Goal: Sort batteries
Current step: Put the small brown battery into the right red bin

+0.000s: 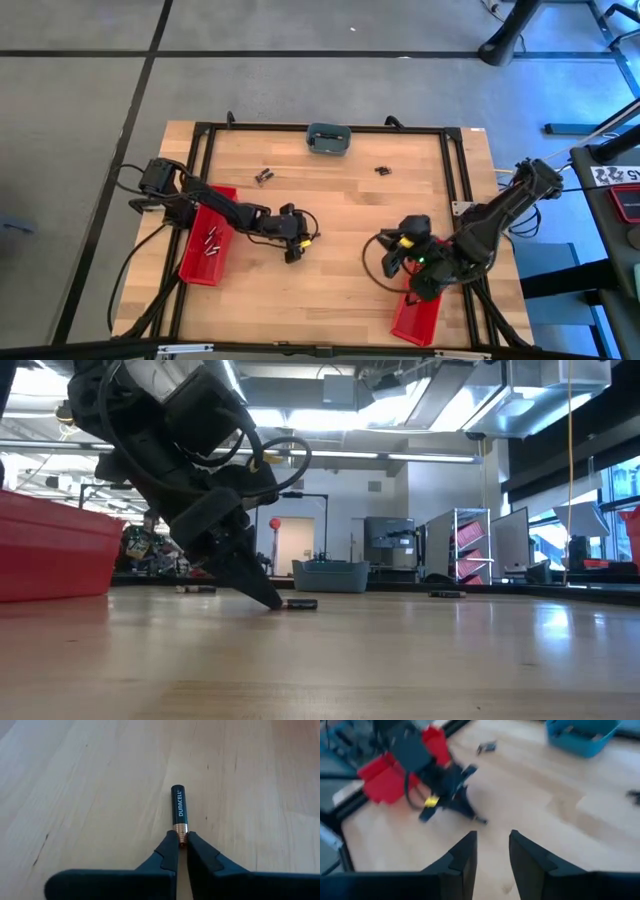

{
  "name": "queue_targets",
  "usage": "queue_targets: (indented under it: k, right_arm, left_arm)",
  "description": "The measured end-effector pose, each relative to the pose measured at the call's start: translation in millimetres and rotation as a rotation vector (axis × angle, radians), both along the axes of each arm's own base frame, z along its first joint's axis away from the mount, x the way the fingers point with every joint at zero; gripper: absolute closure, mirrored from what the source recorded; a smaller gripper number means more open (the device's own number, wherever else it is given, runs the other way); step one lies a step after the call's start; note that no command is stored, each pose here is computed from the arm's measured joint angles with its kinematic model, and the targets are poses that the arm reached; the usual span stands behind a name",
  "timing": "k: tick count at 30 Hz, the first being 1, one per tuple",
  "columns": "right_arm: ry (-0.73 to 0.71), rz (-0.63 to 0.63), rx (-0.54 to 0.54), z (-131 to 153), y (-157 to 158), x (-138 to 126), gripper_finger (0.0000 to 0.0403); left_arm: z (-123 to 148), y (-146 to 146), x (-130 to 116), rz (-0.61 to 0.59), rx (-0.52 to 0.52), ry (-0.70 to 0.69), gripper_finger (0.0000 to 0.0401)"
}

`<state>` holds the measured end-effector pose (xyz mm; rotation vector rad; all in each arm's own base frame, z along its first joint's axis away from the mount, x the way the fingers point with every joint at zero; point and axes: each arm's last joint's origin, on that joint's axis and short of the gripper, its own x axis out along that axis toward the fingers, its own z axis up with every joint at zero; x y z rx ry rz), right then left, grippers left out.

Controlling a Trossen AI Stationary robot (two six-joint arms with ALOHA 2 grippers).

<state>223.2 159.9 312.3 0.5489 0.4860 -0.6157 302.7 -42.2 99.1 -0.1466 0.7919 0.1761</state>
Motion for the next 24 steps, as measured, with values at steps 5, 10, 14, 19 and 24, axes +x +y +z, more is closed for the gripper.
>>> queue_targets:
  k: [5,10,14,19,24]
  right_arm:
    - [0.045,0.131,0.078,-8.1,2.2,31.0,0.0250]
    - [0.073,0.362,0.006,-13.2,-8.7,67.4,0.0198]
    - [0.134,0.467,-0.074,-23.2,-31.8,91.7,0.0181]
    - [0.212,0.429,-0.024,-27.6,-64.4,98.1,0.0189]
    - [0.327,0.430,0.138,-33.1,-82.6,92.0,0.0198]
  left_arm:
    - [21.6,-4.2,-0.6,-0.061,-0.007,-0.027,0.0398]
    - [74.8,-9.3,-2.1,-0.141,0.029,-0.087,0.0399]
    - [109.4,-7.4,-5.9,-0.158,0.048,-0.129,0.0399]
    - [119.1,-4.6,-10.4,-0.139,0.033,-0.153,0.0400]
    - [118.2,-4.8,-10.2,-0.104,-0.005,-0.150,0.0401]
